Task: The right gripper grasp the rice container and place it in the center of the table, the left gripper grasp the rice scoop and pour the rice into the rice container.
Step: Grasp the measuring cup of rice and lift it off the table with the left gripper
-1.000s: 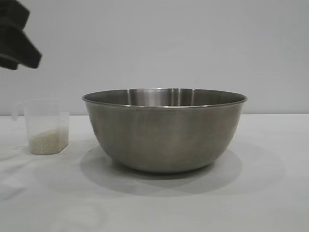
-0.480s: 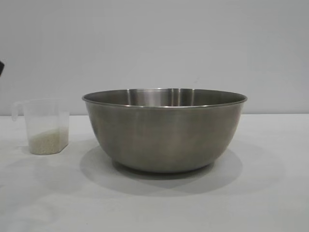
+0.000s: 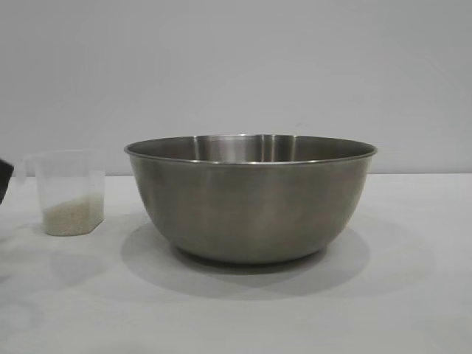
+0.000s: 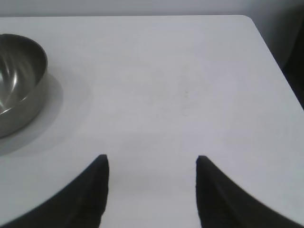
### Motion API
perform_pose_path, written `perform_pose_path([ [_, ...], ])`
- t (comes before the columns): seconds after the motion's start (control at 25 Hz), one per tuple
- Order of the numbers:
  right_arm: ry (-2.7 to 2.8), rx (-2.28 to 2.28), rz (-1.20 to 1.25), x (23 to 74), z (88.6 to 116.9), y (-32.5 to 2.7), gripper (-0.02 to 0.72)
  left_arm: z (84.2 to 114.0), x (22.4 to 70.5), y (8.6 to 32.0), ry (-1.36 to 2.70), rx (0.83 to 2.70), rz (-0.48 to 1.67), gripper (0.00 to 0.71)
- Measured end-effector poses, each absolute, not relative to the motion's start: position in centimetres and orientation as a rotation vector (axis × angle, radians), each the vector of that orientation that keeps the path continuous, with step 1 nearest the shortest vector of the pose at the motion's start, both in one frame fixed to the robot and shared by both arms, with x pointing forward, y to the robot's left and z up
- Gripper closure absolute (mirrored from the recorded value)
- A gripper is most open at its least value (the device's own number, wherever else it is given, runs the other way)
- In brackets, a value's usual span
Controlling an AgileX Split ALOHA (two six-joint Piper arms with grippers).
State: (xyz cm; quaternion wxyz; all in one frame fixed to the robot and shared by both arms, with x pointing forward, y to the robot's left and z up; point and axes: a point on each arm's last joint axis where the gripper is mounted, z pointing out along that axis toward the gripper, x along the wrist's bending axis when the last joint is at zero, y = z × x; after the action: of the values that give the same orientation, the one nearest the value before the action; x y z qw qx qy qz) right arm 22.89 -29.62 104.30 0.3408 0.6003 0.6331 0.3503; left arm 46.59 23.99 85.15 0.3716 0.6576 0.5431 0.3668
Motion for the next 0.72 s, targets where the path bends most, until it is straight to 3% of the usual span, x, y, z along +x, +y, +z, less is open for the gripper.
perform_pose_path([
  [0.72,1.647,1.562,0.911,22.9,104.3,-29.6,0.317,83.9,50.8,22.9,1.41,1.602,0.996,0.469],
])
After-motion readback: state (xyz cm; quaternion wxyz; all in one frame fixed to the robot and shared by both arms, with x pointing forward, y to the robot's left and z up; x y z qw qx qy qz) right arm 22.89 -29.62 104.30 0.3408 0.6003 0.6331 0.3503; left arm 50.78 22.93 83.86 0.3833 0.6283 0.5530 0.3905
